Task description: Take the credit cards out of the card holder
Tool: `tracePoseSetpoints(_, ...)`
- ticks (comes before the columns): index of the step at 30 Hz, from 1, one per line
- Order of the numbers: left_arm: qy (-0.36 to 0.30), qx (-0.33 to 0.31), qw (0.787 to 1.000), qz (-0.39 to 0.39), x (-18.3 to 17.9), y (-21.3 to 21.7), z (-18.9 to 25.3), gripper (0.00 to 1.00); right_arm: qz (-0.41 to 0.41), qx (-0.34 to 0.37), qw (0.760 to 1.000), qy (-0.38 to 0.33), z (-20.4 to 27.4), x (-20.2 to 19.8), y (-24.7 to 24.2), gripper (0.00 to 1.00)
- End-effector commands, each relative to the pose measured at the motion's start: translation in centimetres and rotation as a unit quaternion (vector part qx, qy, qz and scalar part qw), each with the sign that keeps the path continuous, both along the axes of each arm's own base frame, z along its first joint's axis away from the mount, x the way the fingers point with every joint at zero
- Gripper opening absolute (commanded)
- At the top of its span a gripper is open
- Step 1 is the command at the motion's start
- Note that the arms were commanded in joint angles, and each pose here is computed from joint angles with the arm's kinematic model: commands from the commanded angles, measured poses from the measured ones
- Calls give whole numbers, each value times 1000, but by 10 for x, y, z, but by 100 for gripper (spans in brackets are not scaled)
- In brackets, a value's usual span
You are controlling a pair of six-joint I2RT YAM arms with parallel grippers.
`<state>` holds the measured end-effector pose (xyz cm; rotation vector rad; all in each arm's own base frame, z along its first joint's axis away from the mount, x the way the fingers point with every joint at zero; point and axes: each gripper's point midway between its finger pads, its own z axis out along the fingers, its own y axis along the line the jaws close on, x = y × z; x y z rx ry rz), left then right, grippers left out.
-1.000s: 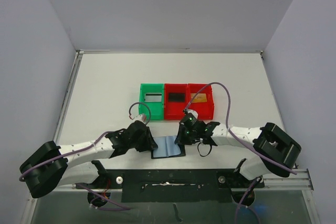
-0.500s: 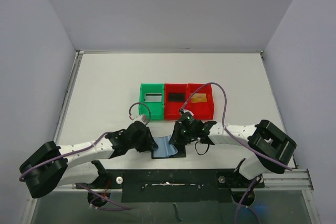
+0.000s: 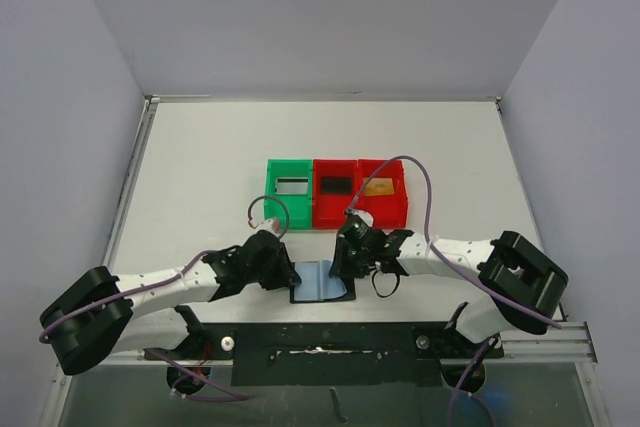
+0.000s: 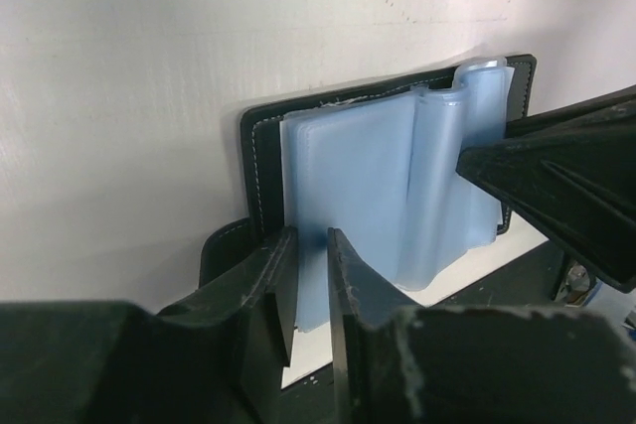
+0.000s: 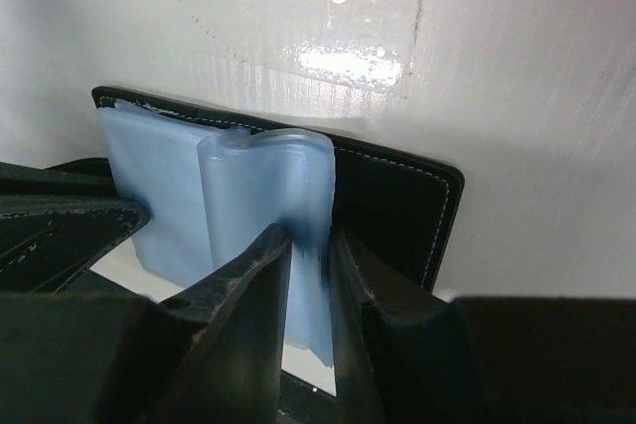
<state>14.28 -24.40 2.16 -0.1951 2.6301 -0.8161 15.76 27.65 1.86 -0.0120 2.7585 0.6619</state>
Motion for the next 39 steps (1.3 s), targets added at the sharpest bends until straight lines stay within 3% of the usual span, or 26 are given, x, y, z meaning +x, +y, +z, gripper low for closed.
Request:
tracePoseSetpoints(1,-6,-38,999,-35,1,-27,15,15,25,-4,999,23,-14,-15,11,22)
tracePoseSetpoints(11,-29,-92,994,-56,10,-57,38,13,19,-13,1000,18,-13,-14,9,20)
tracePoseSetpoints(15,-12,-10,999,-32,10,-31,21,18,21,-17,1000,-1,-2,-8,8,22)
tracePoseSetpoints(19,-24,50,998,-5,13,-3,33,28,-3,-56,997,-54,27,13,-7,41)
tracePoseSetpoints(22,-46,68,997,14,18,12,54,46,-37,-95,990,-97,51,28,-29,59)
tracePoseSetpoints(25,-75,64,995,19,24,17,81,58,-64,-116,979,-154,86,45,-51,67)
tracePoseSetpoints(29,-126,56,990,25,38,22,120,68,-95,-131,956,-244,143,70,-83,88)
tracePoseSetpoints(33,-189,73,977,67,61,47,165,78,-133,-141,913,-358,217,99,-127,98)
tracePoseSetpoints(39,-280,134,933,180,110,130,240,91,-189,-163,839,-484,310,113,-188,98)
